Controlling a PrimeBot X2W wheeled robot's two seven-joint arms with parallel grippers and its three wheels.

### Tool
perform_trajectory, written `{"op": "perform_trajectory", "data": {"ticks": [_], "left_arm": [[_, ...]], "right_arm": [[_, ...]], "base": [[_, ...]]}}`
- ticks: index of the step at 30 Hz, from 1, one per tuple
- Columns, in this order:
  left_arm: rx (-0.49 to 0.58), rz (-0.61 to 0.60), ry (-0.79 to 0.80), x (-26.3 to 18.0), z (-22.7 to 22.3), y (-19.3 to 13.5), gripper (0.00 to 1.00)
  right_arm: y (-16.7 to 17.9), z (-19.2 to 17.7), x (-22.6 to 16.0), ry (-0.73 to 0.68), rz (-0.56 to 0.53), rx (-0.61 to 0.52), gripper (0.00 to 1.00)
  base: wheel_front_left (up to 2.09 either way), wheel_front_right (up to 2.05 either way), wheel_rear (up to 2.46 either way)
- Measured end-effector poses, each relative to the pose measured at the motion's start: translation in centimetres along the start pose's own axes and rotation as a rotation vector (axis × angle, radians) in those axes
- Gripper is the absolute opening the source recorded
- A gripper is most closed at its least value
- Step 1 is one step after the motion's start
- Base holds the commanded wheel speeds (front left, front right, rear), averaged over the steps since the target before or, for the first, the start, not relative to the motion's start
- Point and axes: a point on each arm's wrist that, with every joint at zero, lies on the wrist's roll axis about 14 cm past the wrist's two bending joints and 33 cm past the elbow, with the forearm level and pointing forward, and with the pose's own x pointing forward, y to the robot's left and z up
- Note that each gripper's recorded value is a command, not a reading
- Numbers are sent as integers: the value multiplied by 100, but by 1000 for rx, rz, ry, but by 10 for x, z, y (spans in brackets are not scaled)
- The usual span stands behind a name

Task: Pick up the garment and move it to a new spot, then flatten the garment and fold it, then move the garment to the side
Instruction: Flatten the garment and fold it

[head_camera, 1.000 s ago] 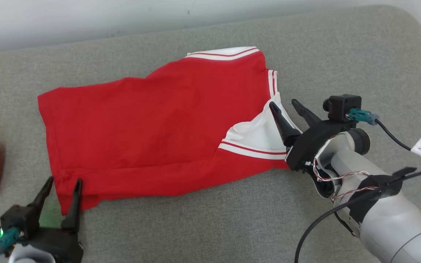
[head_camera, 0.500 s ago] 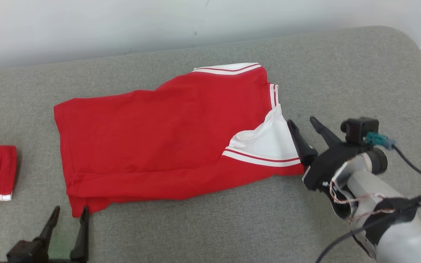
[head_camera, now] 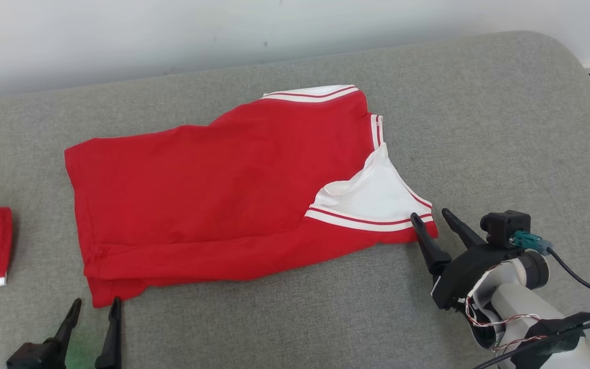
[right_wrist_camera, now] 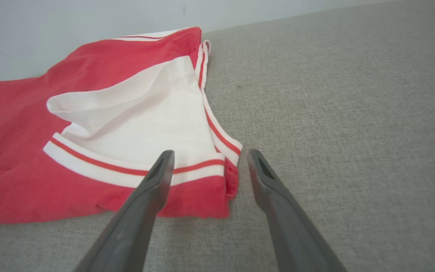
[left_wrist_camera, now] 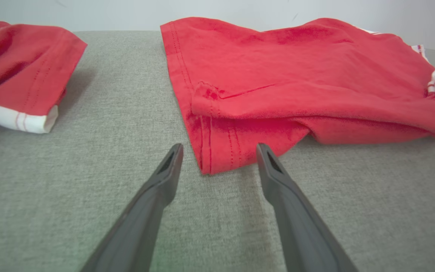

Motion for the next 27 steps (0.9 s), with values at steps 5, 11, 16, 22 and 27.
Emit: {"op": "perform_trajectory", "data": {"ticks": [5, 11, 16, 22, 27], "left_arm": [[-7, -6, 26, 6, -9, -1, 100], [-16, -2, 61, 12, -21, 1, 100], [-23, -1, 72, 16, -24, 3, 0], [-28, -11, 61, 18, -21, 0, 0], [-40, -3, 37, 10, -13, -1, 0]], "right_arm": [[0, -11, 2, 27, -8, 0, 100], [2, -22, 8, 58, -10, 3, 45], [4, -22, 12, 63, -3, 0, 0], [4, -21, 13, 60, -4, -2, 0], [0, -7, 9, 20, -14, 5, 0]], "base": [[0, 0, 0], [0, 0, 0], [0, 0, 0], [0, 0, 0], [0, 0, 0]]}}
